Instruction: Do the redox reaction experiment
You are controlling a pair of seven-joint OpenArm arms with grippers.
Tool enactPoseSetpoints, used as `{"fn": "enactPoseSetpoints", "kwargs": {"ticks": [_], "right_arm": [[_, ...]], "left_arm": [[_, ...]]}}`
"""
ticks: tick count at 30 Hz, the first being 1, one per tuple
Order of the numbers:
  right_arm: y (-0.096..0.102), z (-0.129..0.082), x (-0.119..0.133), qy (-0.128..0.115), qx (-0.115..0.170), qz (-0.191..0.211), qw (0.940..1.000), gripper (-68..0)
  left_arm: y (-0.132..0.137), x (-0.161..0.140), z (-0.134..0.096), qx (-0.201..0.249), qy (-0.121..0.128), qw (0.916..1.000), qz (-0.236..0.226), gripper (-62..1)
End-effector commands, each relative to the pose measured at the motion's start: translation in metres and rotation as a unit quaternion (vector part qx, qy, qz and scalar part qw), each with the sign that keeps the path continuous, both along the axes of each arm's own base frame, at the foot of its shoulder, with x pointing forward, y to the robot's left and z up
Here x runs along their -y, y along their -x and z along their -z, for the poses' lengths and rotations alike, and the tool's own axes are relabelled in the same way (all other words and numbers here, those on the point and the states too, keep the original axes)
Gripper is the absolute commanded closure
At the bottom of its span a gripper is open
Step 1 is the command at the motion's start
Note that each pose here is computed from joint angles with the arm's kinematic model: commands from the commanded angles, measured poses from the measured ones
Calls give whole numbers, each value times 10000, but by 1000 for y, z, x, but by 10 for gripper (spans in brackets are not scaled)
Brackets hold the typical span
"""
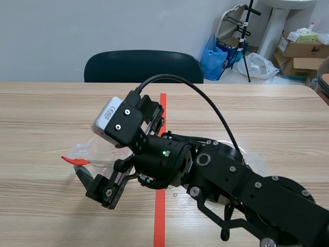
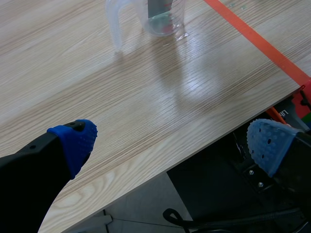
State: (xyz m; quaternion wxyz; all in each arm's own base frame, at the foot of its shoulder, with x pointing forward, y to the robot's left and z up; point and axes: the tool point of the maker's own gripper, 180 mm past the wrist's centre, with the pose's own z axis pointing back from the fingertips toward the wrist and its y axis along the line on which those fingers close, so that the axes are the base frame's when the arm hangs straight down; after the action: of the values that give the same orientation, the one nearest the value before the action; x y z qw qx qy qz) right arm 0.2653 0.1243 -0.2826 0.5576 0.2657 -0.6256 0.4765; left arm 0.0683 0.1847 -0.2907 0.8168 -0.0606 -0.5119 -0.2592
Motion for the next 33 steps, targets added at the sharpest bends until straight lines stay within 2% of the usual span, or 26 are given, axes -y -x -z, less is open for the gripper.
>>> {"fn": "enactPoseSetpoints", "kwargs": {"ticks": [1, 6, 9, 14, 16, 33], "right_arm": [[-4, -14, -3, -149, 148, -37, 9998, -679], [-3, -16, -3, -195, 168, -50, 9997, -669], [-6, -17, -2, -205, 219, 47, 9995, -582], [-14, -20, 2, -224, 340, 279, 9988, -367], [-16, -21, 3, -232, 371, 335, 9985, -314], [-15, -30, 3, -432, 509, 301, 9973, -96]], "left_arm": [[-4, 3, -6, 121, 78, 9999, 8, -623], [-4, 3, -6, 120, 77, 9999, 7, -623], [-4, 3, -6, 120, 77, 9999, 7, -623], [-4, 3, -6, 120, 77, 9999, 7, -623], [-4, 3, -6, 120, 77, 9999, 7, -623], [-4, 3, -6, 121, 78, 9999, 8, -623]]}}
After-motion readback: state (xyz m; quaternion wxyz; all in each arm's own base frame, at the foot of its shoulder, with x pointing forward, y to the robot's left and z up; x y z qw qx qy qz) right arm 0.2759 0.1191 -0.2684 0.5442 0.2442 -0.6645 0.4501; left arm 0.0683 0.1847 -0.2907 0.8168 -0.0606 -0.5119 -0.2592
